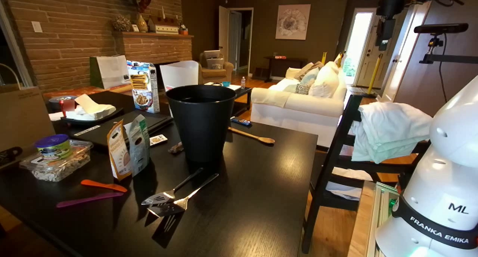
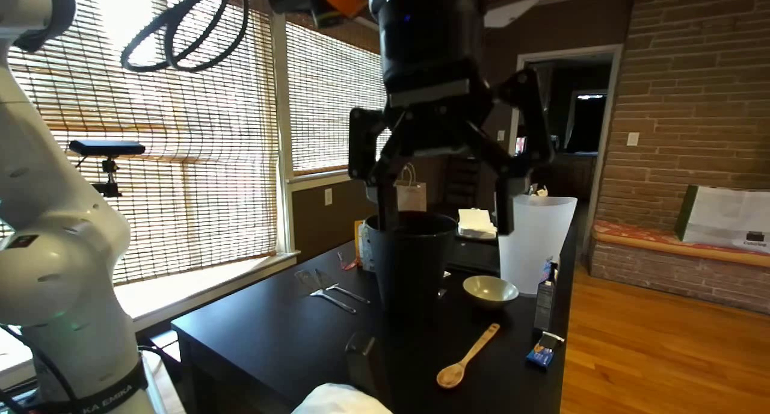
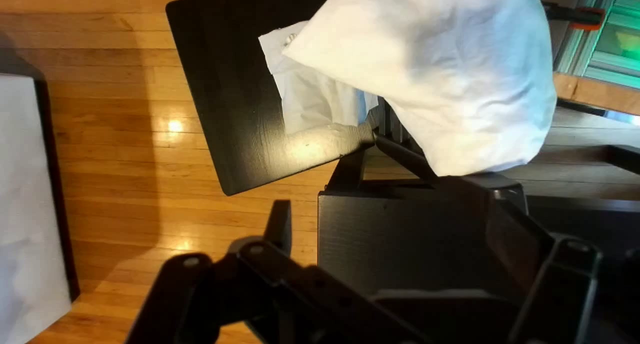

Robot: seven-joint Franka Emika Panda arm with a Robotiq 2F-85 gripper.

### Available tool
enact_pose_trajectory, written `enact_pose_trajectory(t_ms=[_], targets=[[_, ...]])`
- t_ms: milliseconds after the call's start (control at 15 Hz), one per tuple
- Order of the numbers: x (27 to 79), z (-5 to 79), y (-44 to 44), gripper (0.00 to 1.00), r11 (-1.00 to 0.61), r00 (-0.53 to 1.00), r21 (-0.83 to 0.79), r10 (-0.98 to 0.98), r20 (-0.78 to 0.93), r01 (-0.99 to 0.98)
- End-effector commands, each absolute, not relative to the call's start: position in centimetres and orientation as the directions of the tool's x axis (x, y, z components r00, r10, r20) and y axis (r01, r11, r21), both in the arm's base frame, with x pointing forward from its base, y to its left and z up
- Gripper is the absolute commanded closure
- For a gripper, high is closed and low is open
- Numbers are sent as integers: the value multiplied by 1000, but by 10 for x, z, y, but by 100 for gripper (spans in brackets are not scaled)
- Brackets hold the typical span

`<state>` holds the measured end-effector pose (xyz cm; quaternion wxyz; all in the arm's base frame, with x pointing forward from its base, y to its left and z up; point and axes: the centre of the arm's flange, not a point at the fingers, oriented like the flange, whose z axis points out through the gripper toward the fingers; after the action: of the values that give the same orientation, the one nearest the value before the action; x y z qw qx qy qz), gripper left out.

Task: Put the white cloths on the backrest of the chair

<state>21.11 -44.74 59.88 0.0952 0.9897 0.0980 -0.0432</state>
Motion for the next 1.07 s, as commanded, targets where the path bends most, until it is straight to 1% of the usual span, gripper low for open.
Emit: enact_pose_trajectory(t_ms=[0,400,600,667,733,1000], targets=[[204,626,-421,0,-959,984,231,144,-104,164],[199,653,-402,0,-947,995,310,64,-75,84],[196,658,-395,0,-951,997,305,28,-73,49],[195,659,-393,0,-957,996,283,34,-84,57],[202,655,-405,0,-954,996,290,54,-71,73],[200,657,-401,0,-958,996,280,49,-76,68]])
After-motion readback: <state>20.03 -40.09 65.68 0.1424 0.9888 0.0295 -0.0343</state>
